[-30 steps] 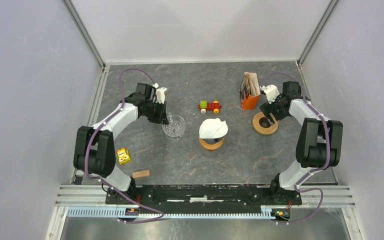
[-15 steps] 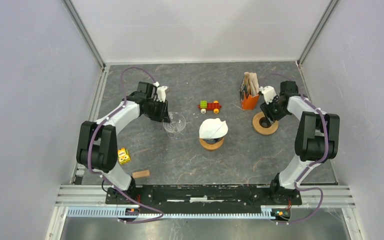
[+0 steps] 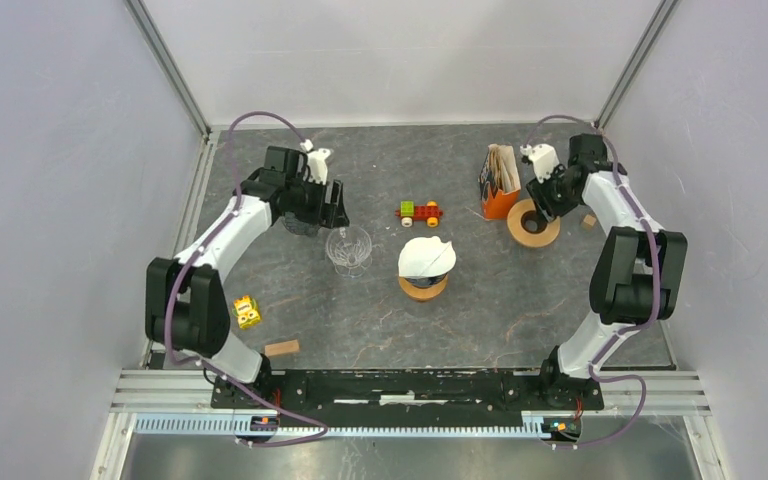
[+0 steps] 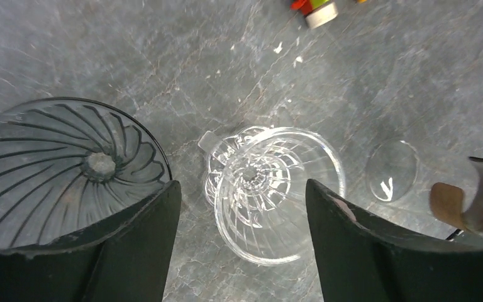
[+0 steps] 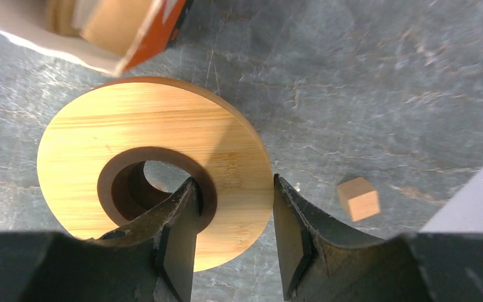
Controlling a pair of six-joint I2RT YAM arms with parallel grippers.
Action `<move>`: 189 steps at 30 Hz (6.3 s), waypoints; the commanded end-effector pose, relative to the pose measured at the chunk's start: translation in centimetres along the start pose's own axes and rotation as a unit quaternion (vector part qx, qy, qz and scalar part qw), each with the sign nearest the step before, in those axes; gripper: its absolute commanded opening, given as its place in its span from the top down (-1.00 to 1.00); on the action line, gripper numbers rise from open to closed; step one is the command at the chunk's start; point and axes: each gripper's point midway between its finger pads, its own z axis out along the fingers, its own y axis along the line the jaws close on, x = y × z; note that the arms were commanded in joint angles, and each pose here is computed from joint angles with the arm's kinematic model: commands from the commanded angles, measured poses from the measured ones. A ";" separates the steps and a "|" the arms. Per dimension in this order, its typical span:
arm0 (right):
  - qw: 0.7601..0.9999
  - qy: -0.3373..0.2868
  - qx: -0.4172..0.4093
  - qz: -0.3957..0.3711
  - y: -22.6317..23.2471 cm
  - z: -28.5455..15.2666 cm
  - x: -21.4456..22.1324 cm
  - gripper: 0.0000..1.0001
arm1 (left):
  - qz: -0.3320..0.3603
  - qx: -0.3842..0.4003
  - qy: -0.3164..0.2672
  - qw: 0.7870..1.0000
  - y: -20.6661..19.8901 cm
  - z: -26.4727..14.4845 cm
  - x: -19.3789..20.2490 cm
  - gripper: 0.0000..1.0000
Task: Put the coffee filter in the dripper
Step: Place the coffee server at the center of the board, then place the dripper holder onto the coffee server, then pick up the coffee dripper from the center of the board.
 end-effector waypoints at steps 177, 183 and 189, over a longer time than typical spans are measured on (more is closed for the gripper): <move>0.905 -0.278 -0.149 -0.287 35.0 -10.5 -29.0 -0.59 | -0.146 -0.168 -0.048 0.974 13.7 -2.3 0.3 -0.01; 0.906 -0.278 -0.144 -0.286 34.5 -10.6 -28.9 -0.59 | -0.156 -0.147 -0.044 0.976 13.0 -2.0 0.3 0.37; 0.907 -0.279 -0.138 -0.283 34.1 -10.7 -29.0 -0.59 | -0.141 -0.152 -0.071 0.976 12.3 -4.2 -1.9 0.93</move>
